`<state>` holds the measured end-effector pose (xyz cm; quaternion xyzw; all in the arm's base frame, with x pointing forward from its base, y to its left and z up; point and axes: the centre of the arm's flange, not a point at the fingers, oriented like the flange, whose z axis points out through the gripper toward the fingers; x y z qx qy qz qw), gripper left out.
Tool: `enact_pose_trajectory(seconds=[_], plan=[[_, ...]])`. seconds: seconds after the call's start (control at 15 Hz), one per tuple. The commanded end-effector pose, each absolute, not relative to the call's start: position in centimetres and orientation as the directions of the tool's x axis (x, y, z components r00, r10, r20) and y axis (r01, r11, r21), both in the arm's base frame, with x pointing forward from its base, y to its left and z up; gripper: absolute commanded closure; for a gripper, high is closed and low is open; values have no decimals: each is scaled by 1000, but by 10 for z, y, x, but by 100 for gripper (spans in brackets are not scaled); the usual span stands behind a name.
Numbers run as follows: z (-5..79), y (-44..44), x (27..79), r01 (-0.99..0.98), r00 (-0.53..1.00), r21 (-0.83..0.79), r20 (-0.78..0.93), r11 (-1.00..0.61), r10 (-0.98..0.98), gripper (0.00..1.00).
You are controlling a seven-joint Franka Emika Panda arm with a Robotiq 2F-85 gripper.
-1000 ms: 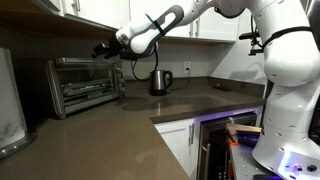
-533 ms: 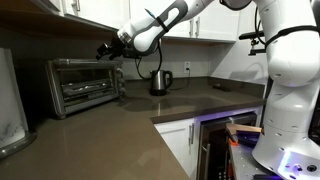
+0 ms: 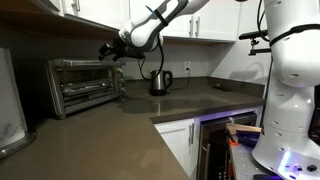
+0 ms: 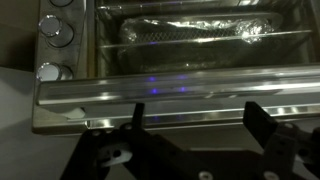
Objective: Open the mini oven door
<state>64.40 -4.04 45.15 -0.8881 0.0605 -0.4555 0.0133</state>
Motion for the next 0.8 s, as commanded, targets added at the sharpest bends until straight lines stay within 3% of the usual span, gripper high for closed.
enact_pose_trajectory(seconds=[0.0, 0.73], plan=[[441, -29, 631, -119, 605, -74, 786, -990, -131, 0], [425, -23, 615, -148, 643, -45, 754, -988, -130, 0]])
